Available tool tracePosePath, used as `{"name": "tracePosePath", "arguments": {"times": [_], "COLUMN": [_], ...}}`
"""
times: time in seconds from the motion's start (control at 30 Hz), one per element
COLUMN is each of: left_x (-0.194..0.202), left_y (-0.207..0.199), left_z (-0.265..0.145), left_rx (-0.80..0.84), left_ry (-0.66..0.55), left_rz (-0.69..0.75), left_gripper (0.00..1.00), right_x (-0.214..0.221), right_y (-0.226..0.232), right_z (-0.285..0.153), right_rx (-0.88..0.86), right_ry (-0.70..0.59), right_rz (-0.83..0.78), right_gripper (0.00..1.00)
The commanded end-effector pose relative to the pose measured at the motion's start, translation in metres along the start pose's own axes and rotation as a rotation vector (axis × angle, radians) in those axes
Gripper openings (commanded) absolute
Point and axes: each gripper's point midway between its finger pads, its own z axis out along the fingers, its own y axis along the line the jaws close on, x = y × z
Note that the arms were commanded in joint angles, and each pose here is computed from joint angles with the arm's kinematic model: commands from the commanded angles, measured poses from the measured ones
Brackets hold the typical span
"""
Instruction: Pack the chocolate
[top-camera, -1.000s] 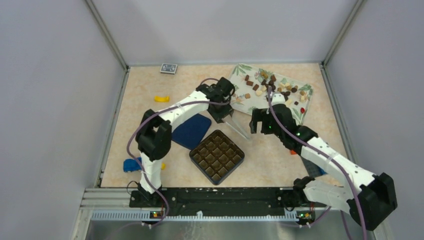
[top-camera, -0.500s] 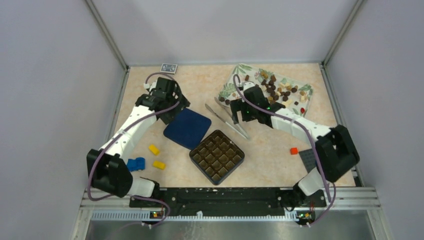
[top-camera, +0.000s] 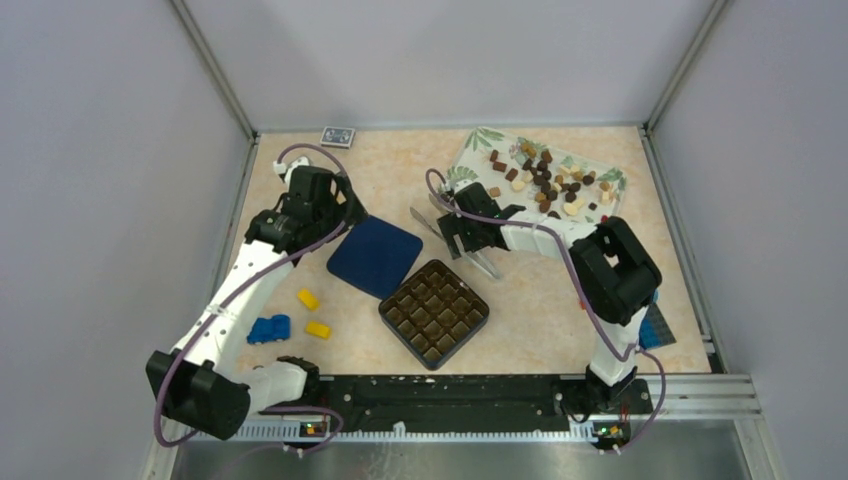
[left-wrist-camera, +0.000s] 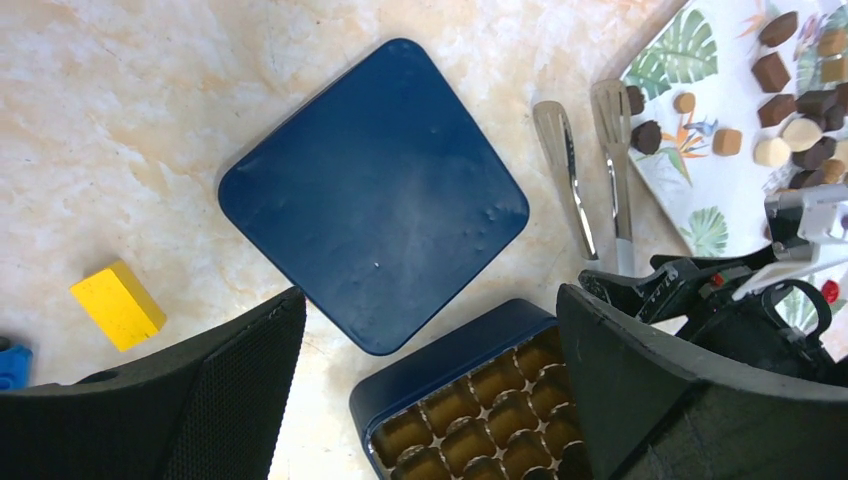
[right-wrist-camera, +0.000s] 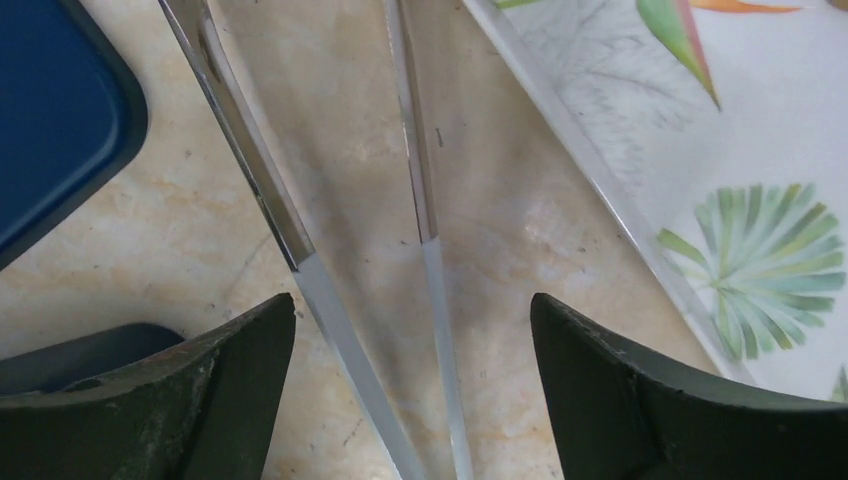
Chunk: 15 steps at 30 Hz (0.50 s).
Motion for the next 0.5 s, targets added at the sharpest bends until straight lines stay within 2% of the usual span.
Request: {"name": "tracePosePath", "arguments": {"times": [0.0, 0.13, 0.47], "left_x": [0.000, 0.003, 0.011], "left_y": [0.002, 0.003, 0.003], "left_z": [0.003, 0.006, 0.012], "left_rx": [0.001, 0.001, 0.005], "left_ry": [-0.011, 0.000, 0.026], "left_rz": [0.037, 0.034, 0.032], "left_gripper": [0.99, 0.99, 0.99], "right_x": [-0.024, -0.024, -0.010], "right_y": [0.007, 0.006, 0.010], "right_z": [0.010, 0.017, 0.025], "right_rx": [0.019, 0.034, 0.016], "right_ry": [-0.065, -0.065, -0.033], "right_rz": [-0.046, -0.049, -0.066], "right_gripper": [0.81, 0.64, 0.62]}}
